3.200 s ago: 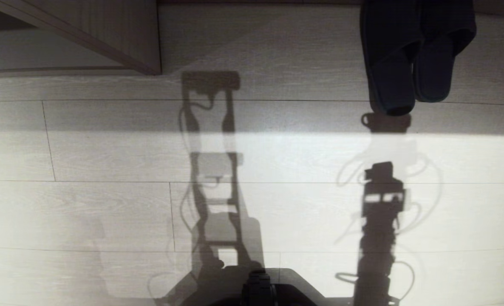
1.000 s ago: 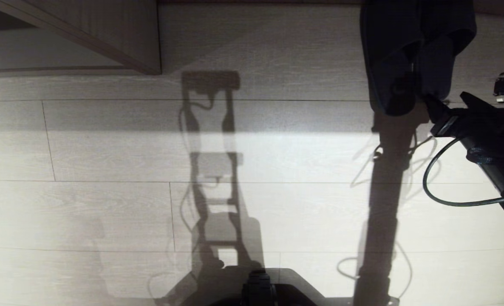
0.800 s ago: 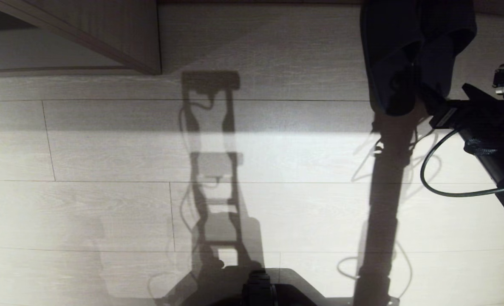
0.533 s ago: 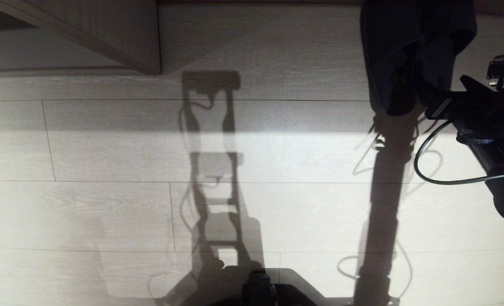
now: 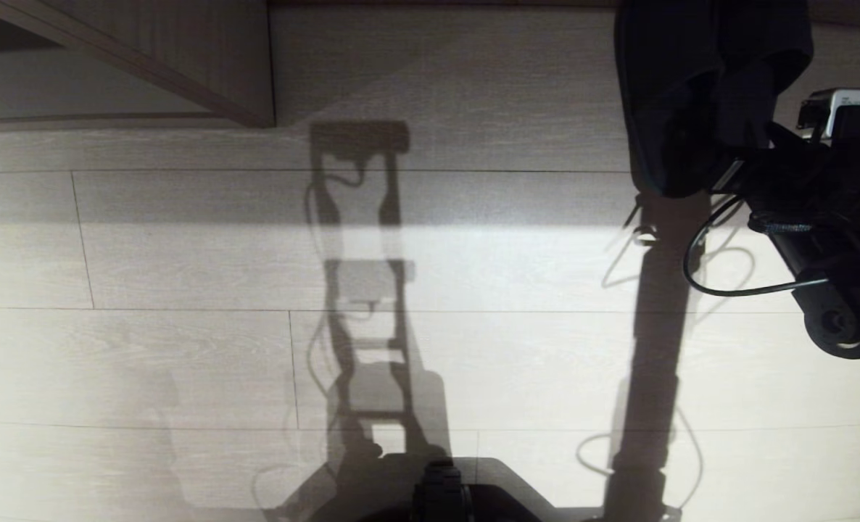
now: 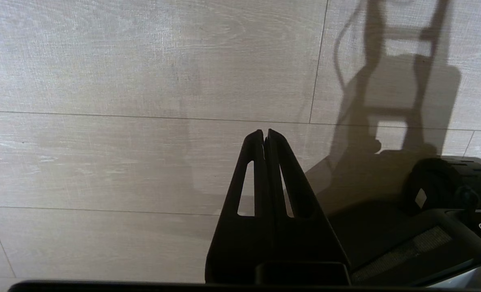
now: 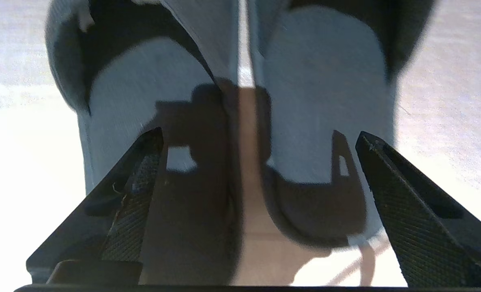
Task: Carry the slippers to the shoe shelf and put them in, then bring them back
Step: Pick up the slippers on the floor
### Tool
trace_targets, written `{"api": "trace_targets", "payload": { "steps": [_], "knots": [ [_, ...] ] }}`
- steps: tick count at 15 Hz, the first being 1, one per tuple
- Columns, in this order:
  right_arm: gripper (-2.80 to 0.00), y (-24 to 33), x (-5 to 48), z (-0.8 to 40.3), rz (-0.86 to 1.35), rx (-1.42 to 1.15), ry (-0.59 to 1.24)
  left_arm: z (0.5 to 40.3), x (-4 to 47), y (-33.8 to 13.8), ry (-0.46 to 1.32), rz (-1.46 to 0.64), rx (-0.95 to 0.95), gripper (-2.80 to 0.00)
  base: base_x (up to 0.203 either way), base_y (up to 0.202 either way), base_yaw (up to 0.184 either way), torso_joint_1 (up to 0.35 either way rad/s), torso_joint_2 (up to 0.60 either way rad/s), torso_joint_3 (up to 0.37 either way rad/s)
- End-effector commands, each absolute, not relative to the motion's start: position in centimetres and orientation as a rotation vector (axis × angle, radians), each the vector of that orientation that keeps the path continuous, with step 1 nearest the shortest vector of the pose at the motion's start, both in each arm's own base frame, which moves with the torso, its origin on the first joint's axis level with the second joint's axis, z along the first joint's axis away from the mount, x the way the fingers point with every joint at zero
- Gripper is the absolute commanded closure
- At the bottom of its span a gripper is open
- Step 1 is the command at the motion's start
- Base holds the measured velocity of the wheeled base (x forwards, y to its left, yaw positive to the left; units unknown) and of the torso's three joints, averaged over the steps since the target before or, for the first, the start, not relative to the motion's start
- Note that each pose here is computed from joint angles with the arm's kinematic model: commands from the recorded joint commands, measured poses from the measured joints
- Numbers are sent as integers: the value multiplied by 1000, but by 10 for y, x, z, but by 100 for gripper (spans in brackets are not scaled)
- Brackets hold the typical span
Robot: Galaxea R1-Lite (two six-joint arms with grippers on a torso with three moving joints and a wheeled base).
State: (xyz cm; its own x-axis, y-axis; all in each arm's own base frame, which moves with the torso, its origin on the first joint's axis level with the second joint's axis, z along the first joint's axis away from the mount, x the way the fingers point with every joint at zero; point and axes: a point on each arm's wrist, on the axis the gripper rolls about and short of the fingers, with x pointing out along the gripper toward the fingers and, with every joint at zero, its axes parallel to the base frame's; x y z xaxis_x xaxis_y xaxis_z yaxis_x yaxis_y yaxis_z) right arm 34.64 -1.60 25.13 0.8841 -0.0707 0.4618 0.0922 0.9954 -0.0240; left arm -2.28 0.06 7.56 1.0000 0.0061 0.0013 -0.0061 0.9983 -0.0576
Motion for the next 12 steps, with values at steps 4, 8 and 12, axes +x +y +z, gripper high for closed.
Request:
{"api": "trace_targets", "payload": {
  "steps": [4, 8, 12],
  "knots": [
    [-280, -12, 368, 259, -68, -32, -539, 76, -23, 1, -2, 6, -58, 0, 0, 0, 0, 0, 0, 0],
    [-280, -12, 380, 263, -68, -27, -574, 76, -23, 1, -2, 6, -58, 0, 0, 0, 0, 0, 0, 0],
    [-280, -12, 390, 274, -67, -23, -625, 76, -23, 1, -2, 6, -58, 0, 0, 0, 0, 0, 0, 0]
  ]
}}
